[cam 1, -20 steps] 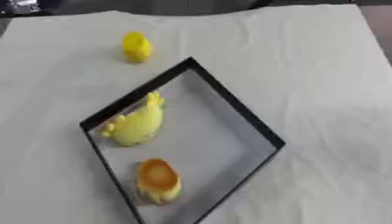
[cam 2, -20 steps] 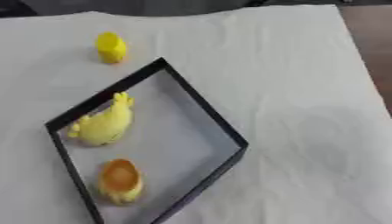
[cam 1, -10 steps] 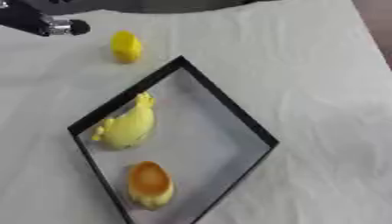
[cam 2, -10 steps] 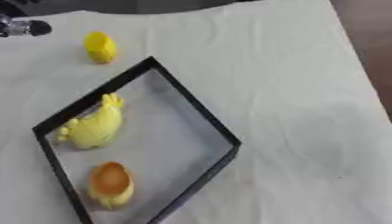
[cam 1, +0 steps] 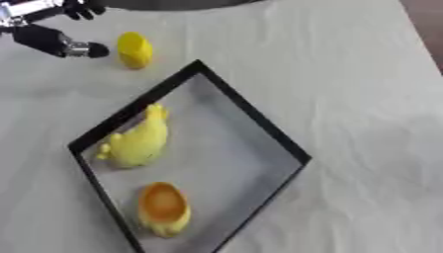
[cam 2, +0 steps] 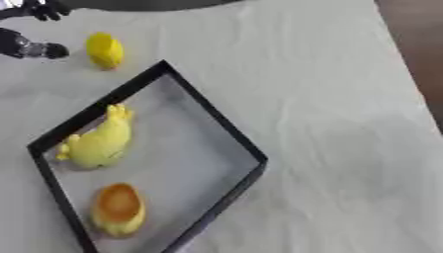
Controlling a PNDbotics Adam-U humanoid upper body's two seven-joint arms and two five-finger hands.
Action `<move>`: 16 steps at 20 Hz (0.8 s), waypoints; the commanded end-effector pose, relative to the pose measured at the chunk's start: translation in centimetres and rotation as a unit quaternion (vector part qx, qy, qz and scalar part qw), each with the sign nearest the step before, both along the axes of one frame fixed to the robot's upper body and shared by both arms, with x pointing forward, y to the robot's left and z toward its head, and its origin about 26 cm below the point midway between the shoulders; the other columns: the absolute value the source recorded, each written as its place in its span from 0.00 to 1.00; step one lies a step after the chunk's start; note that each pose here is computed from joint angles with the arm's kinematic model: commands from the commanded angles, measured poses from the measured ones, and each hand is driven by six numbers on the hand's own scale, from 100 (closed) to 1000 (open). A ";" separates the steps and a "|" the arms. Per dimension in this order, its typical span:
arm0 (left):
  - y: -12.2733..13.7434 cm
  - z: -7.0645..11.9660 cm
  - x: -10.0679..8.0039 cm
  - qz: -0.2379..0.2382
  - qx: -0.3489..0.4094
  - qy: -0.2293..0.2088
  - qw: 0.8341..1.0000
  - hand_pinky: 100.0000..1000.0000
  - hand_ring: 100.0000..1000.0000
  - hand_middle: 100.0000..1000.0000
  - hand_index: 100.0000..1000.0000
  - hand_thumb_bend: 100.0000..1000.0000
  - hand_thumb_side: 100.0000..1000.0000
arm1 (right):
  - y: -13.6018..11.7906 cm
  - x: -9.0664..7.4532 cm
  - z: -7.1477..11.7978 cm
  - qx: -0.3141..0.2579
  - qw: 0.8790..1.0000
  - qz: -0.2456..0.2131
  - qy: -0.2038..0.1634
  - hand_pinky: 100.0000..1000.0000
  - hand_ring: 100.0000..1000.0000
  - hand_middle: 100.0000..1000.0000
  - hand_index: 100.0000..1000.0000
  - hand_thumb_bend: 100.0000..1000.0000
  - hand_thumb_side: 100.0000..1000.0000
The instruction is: Pick up objects on the table and place them in the box.
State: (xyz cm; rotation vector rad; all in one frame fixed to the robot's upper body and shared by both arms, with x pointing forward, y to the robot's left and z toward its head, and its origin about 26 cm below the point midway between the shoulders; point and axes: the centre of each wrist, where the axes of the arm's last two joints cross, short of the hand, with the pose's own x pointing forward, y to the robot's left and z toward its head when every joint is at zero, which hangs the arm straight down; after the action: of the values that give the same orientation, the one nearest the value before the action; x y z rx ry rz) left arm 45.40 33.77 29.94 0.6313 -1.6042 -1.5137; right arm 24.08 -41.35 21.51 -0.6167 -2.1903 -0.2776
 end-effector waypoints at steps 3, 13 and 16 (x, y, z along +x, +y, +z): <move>0.8 1.6 -0.1 -0.001 0.003 -0.028 1.000 0.87 0.84 0.81 0.89 0.57 0.59 | 0.3 0.1 1.5 -0.020 1.000 0.013 -0.008 0.94 1.00 0.62 0.75 0.00 0.57; 1.5 1.4 0.2 0.018 -0.014 -0.053 0.998 0.86 0.84 0.81 0.89 0.55 0.59 | 0.8 0.5 1.7 -0.024 0.999 0.022 -0.004 0.95 1.00 0.62 0.75 0.00 0.58; 1.7 1.3 0.3 0.023 -0.015 -0.050 0.998 0.86 0.84 0.81 0.89 0.55 0.59 | 0.9 0.6 1.7 -0.026 0.999 0.026 -0.005 0.95 1.00 0.62 0.75 0.00 0.58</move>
State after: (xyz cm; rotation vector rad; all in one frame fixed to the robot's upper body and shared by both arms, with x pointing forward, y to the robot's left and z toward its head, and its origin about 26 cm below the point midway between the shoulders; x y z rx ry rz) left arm 46.02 34.93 29.36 0.6820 -1.6476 -1.4561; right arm 24.82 -40.51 22.03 -0.5699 -2.1952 -0.2458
